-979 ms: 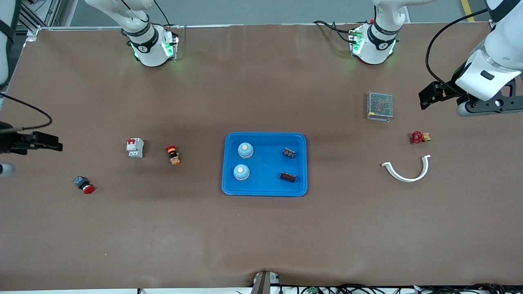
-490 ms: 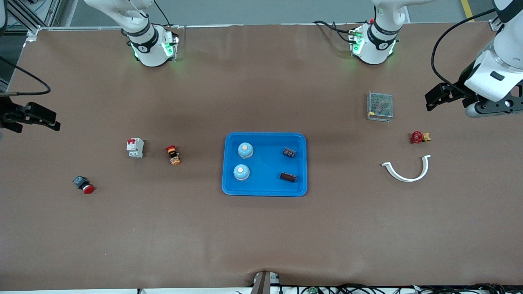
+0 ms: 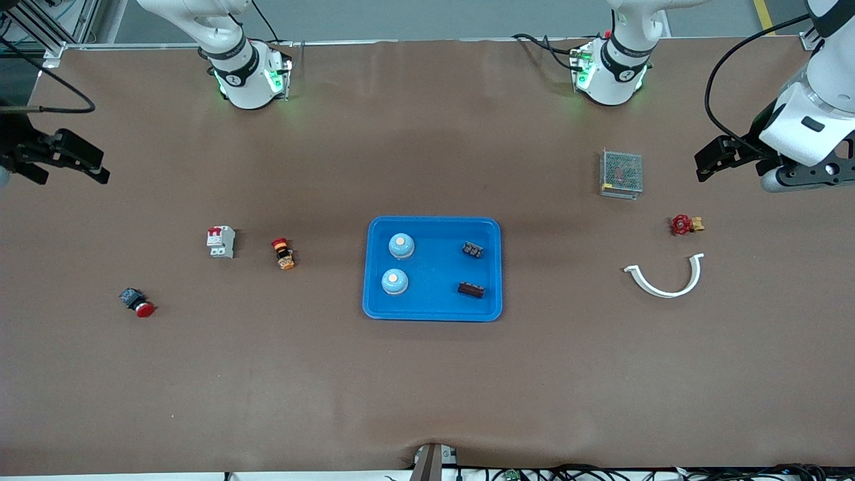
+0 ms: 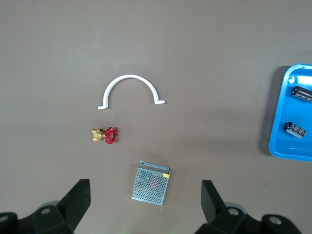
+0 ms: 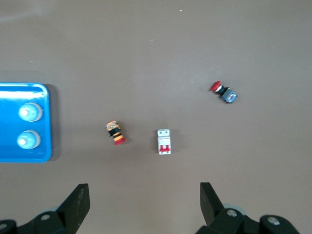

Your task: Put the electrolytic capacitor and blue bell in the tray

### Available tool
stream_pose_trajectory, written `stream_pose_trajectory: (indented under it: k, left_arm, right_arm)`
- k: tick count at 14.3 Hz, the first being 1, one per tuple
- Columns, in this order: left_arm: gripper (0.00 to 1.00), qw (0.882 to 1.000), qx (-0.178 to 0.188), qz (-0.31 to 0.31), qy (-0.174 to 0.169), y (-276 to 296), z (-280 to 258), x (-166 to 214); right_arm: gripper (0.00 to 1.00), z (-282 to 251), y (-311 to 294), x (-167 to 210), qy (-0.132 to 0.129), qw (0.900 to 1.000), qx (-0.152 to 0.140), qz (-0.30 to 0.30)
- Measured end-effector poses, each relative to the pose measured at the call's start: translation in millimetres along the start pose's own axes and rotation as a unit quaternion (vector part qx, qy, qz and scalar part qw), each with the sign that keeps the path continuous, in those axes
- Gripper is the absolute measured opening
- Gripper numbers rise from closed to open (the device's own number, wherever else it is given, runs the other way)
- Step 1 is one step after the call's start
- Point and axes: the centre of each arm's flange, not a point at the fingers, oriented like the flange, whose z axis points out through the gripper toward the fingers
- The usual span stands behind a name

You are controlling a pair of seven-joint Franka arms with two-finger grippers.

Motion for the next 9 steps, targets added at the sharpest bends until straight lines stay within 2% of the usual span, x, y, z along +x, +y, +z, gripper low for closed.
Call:
stream_pose_trajectory:
  k: [9]
  left_arm:
    - [1.0, 1.0, 0.001, 0.004, -0.003, 4.1, -0.1, -1.9]
  right_arm:
    - [1.0, 2.5, 0.3, -2.4, 0.001, 1.0, 0.002, 0.001]
